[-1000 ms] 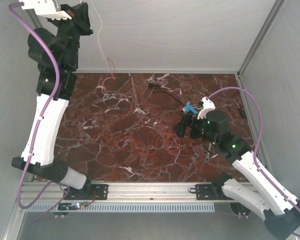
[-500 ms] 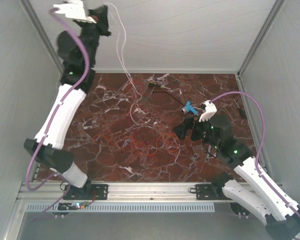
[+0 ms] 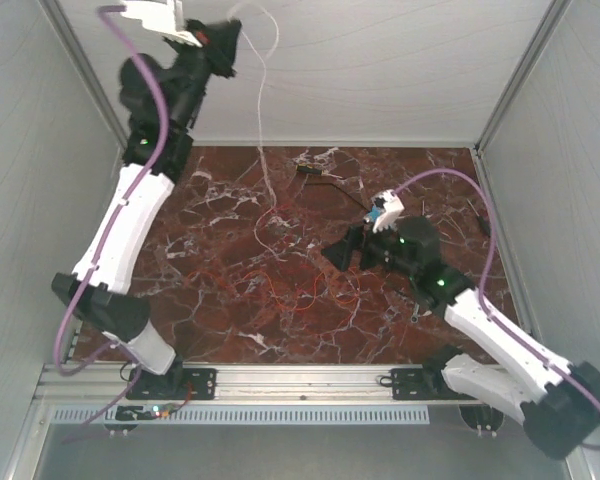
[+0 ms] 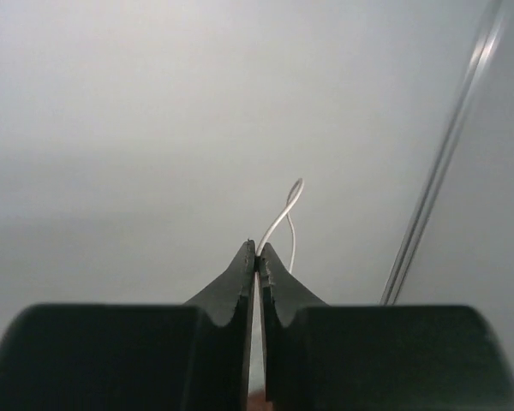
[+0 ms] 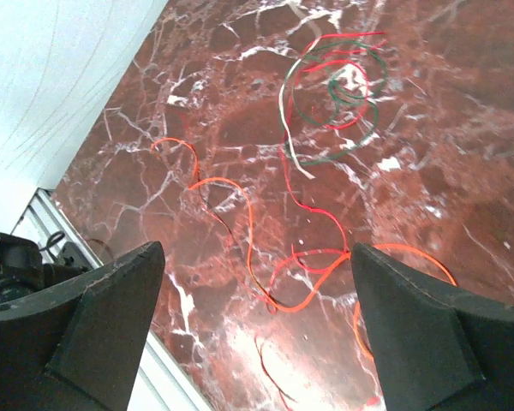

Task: Zip-tie the wires
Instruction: Untie the cable at the center of the board.

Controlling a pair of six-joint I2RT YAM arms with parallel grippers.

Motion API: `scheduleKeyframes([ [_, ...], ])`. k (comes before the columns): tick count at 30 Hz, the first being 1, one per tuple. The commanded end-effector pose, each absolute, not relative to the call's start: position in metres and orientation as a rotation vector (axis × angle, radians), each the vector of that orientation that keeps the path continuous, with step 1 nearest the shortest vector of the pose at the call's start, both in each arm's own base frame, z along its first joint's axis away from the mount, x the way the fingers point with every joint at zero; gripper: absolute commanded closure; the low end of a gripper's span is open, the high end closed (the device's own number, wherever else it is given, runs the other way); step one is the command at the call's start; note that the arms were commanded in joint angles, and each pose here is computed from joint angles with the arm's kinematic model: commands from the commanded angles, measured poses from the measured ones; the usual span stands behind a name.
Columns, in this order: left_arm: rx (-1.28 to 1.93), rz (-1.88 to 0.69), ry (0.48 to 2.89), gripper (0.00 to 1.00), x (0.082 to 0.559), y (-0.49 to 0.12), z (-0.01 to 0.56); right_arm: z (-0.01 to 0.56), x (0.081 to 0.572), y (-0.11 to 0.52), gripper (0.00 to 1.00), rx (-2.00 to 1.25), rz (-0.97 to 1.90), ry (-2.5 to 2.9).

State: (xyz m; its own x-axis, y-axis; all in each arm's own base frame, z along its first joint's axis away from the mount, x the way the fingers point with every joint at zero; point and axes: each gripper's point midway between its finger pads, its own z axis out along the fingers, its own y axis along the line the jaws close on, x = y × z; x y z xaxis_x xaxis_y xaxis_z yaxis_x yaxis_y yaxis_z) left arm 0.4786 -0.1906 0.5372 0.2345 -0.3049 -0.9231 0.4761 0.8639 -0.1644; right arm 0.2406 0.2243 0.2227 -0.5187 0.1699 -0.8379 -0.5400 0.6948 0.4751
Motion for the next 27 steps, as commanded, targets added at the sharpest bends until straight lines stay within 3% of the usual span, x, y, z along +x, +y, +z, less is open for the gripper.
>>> scheduleKeyframes([
  [1, 0.178, -0.662, 0.915, 1.0, 0.41, -0.185, 0.644, 0.278, 0.264, 0.264, 0.12, -0.35, 1.017, 1.748],
  [12, 0.151, -0.66, 0.66, 1.0, 0.36, -0.165, 0.676, 0.229, 0.302, 0.317, 0.15, -0.398, 1.03, 1.843],
  [27, 0.173, -0.653, 0.66, 1.0, 0.357, -0.167, 0.681, 0.113, 0.362, 0.408, 0.48, -0.423, 1.035, 2.081],
])
